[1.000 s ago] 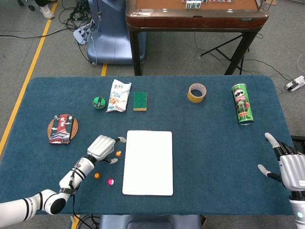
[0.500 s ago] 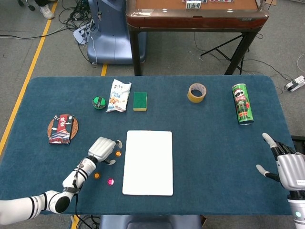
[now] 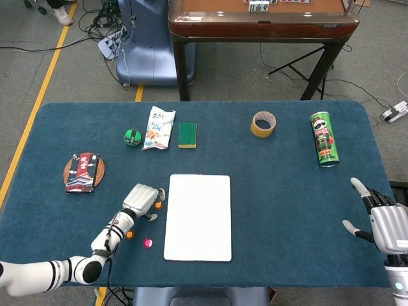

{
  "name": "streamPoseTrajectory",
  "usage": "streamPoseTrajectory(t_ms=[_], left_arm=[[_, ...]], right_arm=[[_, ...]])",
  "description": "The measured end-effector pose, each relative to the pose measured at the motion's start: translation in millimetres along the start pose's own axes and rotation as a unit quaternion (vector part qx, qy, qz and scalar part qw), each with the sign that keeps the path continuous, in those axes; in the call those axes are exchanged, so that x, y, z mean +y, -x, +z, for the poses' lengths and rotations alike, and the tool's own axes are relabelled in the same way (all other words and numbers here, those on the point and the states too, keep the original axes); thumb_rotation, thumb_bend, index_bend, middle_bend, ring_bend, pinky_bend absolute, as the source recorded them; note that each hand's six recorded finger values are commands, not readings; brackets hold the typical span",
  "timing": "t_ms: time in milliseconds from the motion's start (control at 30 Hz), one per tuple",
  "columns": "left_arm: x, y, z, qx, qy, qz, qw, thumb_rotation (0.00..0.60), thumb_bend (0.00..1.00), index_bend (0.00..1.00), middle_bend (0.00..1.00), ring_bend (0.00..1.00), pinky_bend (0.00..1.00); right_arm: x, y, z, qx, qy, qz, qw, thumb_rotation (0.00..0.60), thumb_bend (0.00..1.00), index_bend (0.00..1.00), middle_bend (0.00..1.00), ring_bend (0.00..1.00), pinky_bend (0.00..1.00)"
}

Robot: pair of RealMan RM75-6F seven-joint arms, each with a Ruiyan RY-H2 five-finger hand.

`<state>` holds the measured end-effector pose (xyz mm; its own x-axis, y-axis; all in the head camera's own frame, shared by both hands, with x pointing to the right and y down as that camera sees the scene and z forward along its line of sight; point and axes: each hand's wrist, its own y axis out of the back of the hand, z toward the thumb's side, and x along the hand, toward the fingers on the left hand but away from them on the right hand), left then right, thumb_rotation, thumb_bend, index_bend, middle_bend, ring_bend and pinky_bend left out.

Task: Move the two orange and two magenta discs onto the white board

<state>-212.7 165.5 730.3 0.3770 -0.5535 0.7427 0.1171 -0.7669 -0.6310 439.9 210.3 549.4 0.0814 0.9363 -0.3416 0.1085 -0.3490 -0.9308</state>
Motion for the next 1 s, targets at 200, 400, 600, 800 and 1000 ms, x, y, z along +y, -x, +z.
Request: streamPoseTrajectory(t_ms=[200,400,600,800,1000], left_arm=[[0.0,-6.0,0.5,0.010,0.001,0.005,0.9999,0.600,0.21,0.50,1.00,1.00,1.00],[-0.7,-8.4,-2.1,0.021,-0.001,0.005,0.9998,0.600,0.22,0.52,1.00,1.00,1.00],[-3.1,-9.4,-5.3,0.030,-0.004,0.001,0.9996,0.600,0.24,0.54,1.00,1.00,1.00],[-5.1,-10.2,-6.8,0.035,-0.005,-0.005,0.9994,0.600,0.25,0.54,1.00,1.00,1.00],[-6.6,-10.9,-6.6,0.037,-0.007,-0.010,0.9993,0.600,0.25,0.54,1.00,1.00,1.00]], right_arm=[[-0.5,0.2,0.0,0.000,0.000,0.001,1.0000,0.600,0.00,0.11,0.26,0.26,0.38],[-0.9,0.3,0.3,0.000,-0.001,0.003,1.0000,0.600,0.00,0.11,0.26,0.26,0.38],[-1.9,0.4,1.1,0.001,-0.002,0.005,1.0000,0.600,0.00,0.12,0.26,0.26,0.38],[-2.4,0.8,0.9,0.000,-0.002,0.006,1.0000,0.600,0.00,0.12,0.26,0.26,0.38],[-2.3,0.6,1.2,0.001,-0.002,0.006,1.0000,0.600,0.00,0.12,0.26,0.26,0.38]])
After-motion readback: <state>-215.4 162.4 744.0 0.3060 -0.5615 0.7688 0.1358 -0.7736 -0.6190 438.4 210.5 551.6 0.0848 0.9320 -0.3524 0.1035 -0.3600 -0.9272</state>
